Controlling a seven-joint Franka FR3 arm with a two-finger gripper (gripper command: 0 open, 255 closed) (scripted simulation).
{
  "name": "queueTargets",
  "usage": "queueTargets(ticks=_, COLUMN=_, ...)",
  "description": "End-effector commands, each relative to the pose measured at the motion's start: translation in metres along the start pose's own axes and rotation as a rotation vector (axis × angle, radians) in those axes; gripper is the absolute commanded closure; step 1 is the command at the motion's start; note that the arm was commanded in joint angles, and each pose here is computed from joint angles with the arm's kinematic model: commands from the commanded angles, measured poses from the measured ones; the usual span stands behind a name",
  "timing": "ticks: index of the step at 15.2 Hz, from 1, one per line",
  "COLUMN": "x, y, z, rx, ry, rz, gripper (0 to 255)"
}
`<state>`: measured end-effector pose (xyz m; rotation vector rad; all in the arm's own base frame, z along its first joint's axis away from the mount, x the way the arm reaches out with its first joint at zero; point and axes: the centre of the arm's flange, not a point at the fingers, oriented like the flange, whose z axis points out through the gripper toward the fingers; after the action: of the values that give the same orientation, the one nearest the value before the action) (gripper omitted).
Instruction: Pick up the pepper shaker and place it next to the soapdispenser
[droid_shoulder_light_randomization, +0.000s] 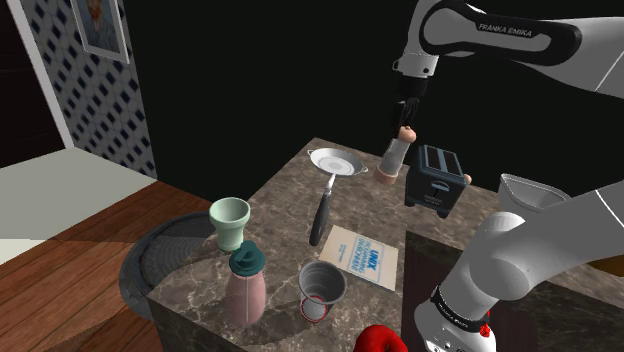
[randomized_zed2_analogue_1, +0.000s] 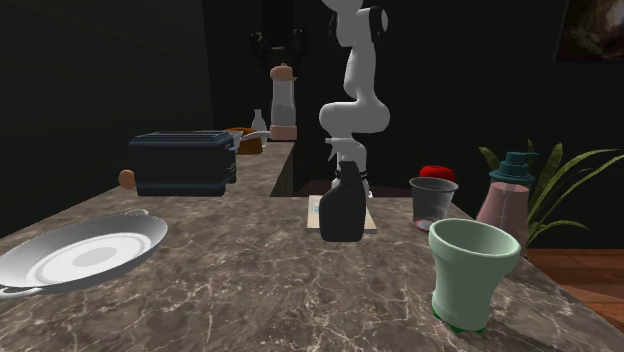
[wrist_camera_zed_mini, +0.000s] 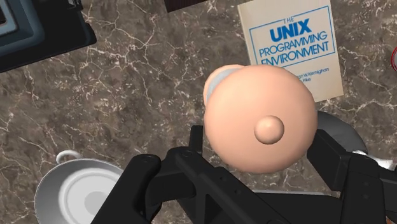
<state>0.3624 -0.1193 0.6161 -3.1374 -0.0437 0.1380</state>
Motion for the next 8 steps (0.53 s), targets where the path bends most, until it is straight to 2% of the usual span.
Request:
queueTargets(ticks=1, x=-0.002, y=0.000, z=-0.011, rx=0.000, ry=0.000, rz=0.000, gripper=255)
queueTargets(ticks=8, x=-0.005, y=0.000, z=-0.048, rx=0.000, ry=0.000, rz=0.000, gripper=255)
